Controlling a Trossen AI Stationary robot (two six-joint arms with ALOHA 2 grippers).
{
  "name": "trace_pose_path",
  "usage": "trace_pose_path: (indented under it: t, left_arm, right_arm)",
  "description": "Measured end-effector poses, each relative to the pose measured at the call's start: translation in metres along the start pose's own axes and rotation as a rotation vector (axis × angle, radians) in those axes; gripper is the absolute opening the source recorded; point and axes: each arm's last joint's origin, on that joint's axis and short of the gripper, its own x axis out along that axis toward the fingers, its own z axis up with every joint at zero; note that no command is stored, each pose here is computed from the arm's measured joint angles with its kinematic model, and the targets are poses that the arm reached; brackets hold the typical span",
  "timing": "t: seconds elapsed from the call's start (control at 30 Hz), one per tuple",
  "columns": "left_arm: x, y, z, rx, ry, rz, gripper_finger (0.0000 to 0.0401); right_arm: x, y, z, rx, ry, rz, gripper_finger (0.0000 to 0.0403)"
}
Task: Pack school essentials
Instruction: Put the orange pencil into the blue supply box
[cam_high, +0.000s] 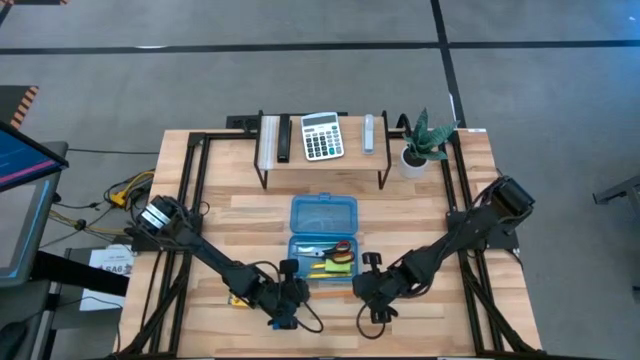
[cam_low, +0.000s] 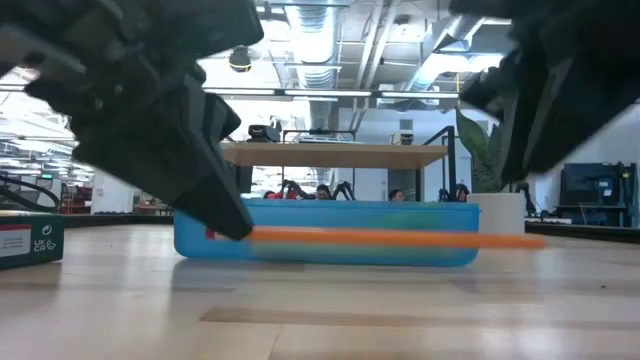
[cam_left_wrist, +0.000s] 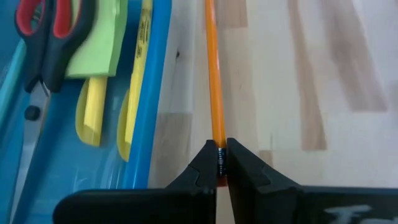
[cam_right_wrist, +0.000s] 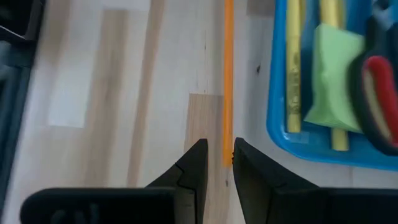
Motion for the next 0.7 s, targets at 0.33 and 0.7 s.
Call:
trace_pose_path:
  t: [0.33, 0.7]
  left_arm:
    - [-0.009, -0.003, 0.017, 0.039, -0.009, 0.026, 0.0001]
    - [-0.016, -0.006, 0.035, 0.088, -0.006, 0.028, 0.0001]
  right_arm:
    - [-0.067, 0.006, 0.011, -0.002, -0.219, 0.022, 0.0098]
    - [-0.089, 0.017, 0.005, -0.042, -0.295, 0.008, 0.0098]
